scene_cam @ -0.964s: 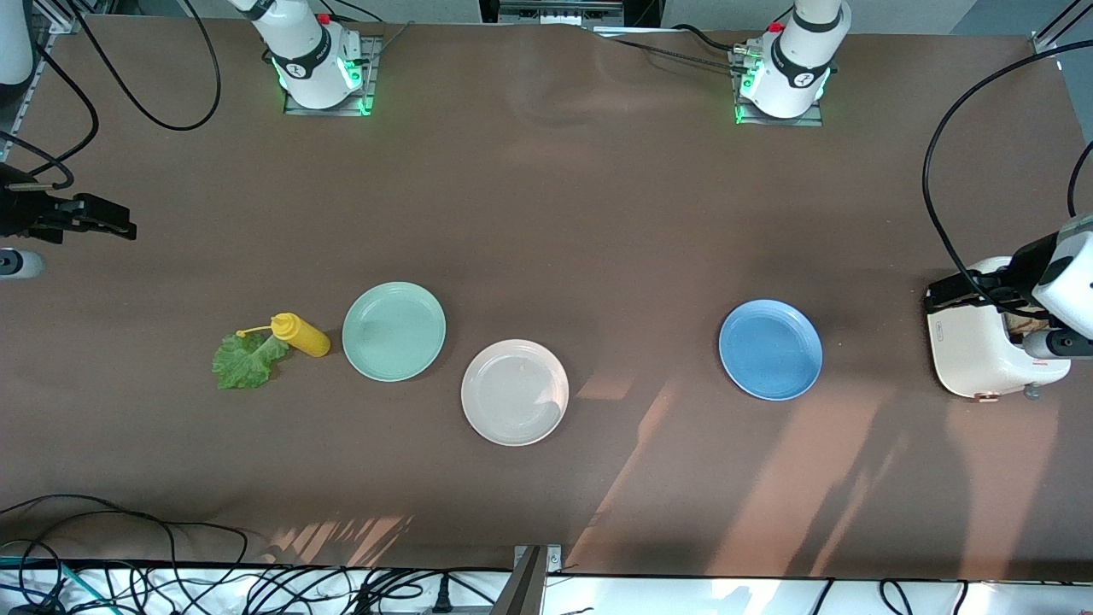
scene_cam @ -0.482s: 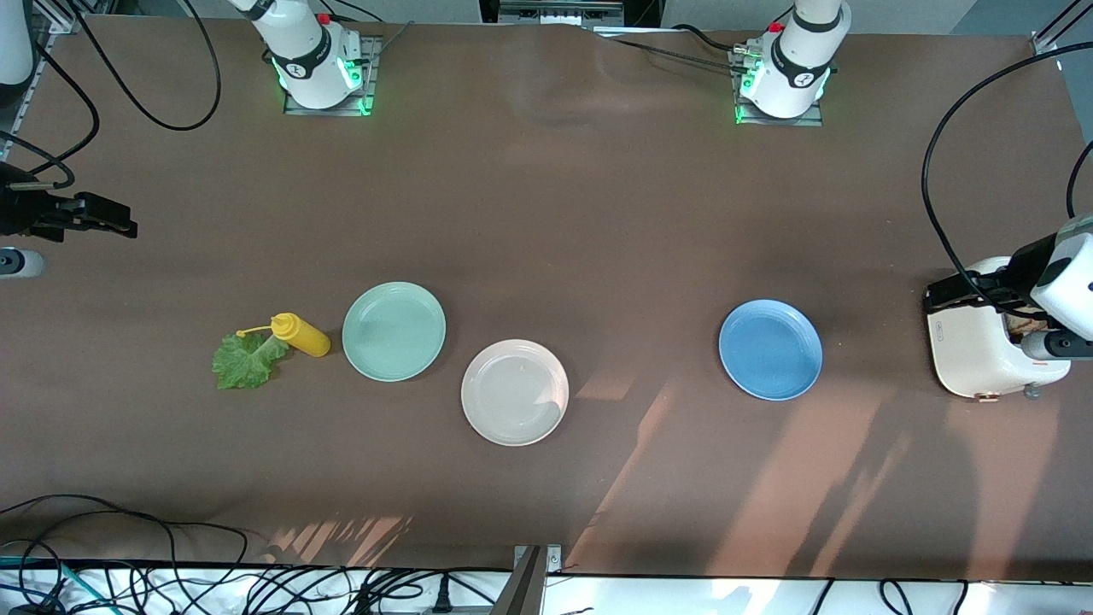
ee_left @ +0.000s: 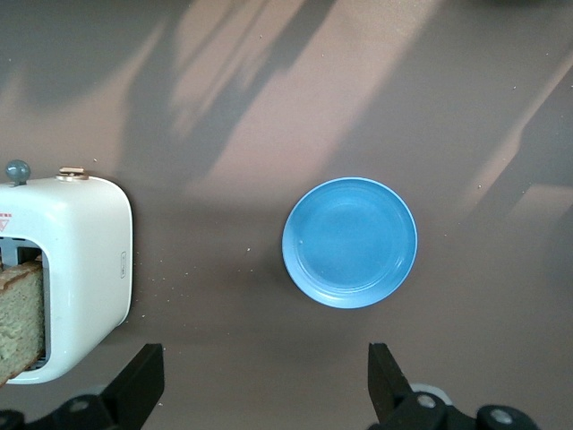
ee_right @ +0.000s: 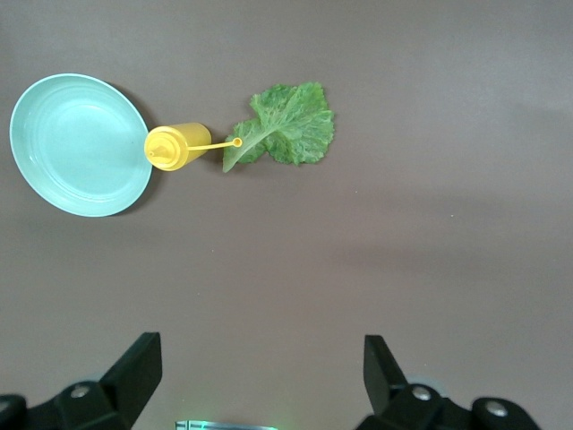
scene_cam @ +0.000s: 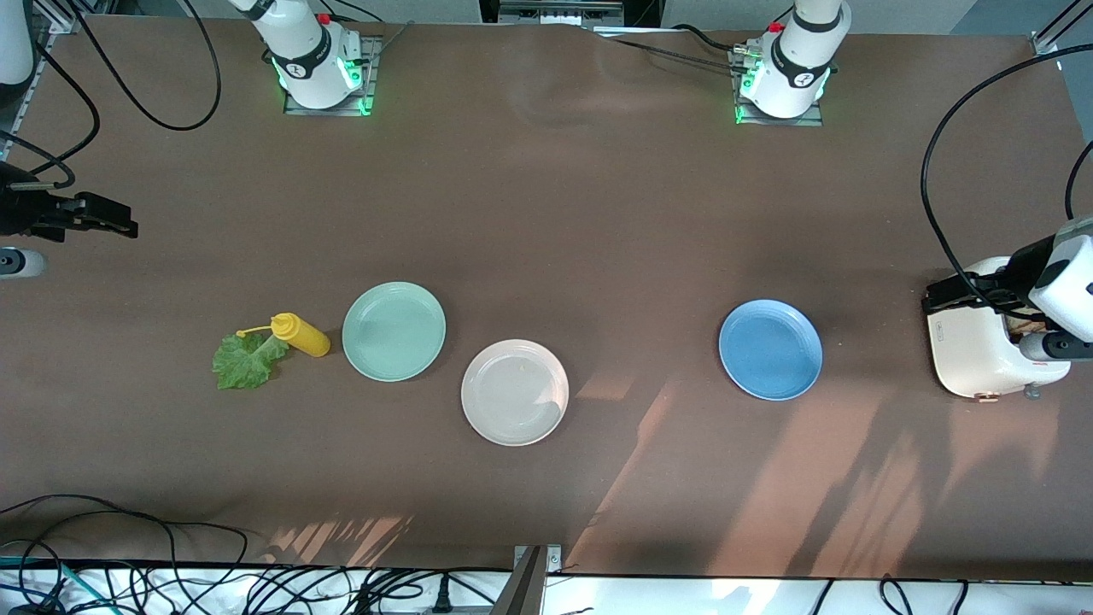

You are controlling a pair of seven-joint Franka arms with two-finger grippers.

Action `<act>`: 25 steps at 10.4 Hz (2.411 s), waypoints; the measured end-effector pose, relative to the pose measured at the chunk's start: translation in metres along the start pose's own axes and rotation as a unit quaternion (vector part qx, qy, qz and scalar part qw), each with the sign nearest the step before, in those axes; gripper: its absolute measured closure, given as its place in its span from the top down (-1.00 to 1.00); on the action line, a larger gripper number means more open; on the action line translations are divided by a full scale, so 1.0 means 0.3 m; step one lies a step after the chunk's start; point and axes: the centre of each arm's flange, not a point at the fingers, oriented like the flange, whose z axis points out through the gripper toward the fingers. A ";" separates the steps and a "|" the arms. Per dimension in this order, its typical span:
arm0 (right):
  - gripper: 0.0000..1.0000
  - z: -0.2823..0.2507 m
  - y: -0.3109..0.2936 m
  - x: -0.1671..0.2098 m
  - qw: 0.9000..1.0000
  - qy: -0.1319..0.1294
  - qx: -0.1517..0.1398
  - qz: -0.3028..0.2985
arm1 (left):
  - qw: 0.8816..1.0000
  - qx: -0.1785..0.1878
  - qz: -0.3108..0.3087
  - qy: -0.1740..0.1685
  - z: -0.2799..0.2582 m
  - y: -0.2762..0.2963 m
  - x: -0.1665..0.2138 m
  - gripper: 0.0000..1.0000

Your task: Make sandwich on beige plate with both arms

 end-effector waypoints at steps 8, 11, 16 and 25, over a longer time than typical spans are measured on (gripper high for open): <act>1.00 -0.010 -0.022 0.000 1.000 0.007 0.026 -0.002 | 1.000 0.000 0.001 -0.002 0.006 -0.001 0.003 1.00; 1.00 -0.011 -0.026 0.001 0.999 0.008 0.031 -0.002 | 1.000 0.000 0.001 -0.002 0.007 0.000 0.003 1.00; 1.00 -0.010 -0.025 0.000 0.999 0.008 0.032 -0.002 | 1.000 0.000 0.002 -0.002 0.007 0.003 0.003 1.00; 1.00 -0.010 -0.010 -0.002 0.999 0.008 0.032 0.002 | 1.000 -0.001 0.004 -0.002 0.008 0.010 0.003 1.00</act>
